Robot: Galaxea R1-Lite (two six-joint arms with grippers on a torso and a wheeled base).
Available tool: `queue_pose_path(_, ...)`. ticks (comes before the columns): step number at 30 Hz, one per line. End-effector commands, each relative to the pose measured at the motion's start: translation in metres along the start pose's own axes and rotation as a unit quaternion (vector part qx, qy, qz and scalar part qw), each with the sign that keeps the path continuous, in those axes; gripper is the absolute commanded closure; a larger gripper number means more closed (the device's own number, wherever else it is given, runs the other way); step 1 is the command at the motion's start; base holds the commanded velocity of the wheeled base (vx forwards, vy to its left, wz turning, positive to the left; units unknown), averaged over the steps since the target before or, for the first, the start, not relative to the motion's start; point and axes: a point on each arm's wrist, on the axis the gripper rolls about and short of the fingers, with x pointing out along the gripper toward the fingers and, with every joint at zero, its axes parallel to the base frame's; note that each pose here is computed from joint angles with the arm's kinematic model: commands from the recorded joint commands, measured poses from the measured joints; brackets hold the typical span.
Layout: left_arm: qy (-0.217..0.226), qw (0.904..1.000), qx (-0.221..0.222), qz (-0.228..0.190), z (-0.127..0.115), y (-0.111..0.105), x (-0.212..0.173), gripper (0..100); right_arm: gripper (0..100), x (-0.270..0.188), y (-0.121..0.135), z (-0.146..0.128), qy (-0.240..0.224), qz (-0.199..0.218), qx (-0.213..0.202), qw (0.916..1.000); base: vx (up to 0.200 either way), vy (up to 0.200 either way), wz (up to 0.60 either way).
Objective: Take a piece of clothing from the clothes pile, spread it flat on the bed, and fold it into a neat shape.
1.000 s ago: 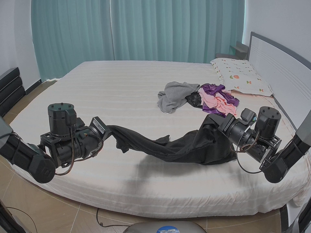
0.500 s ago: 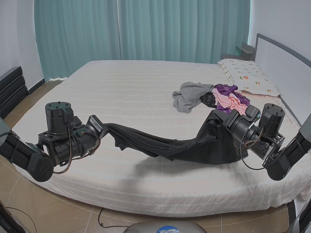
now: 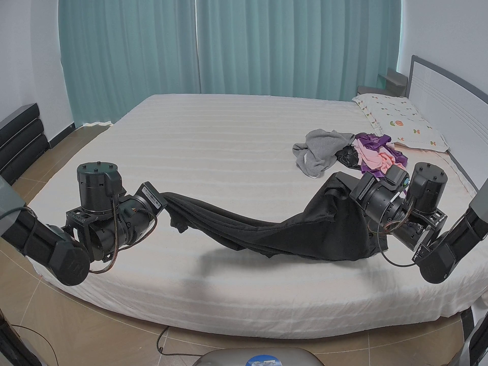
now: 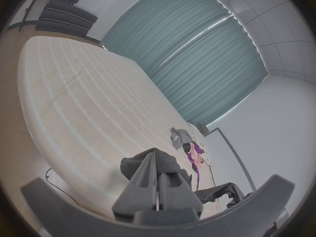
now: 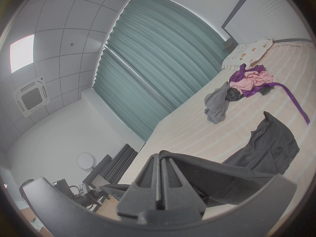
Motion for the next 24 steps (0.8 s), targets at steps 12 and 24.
queue_pose_path(12, -0.005, 1.0, 0.0, 0.001, 0.002, 0.0001, 0.0, 100, 100, -0.0028, 0.0039, 0.0087, -0.014, 0.008, -0.001, 0.9999, 0.0, 0.2, 0.0)
queue_pose_path(24, -0.006, 1.0, 0.002, 0.001, 0.0026, 0.0003, -0.0017, 100, 100, 0.0059, 0.0064, 0.0003, 0.001, 0.013, -0.017, 0.9998, 0.0, 0.1, 0.0)
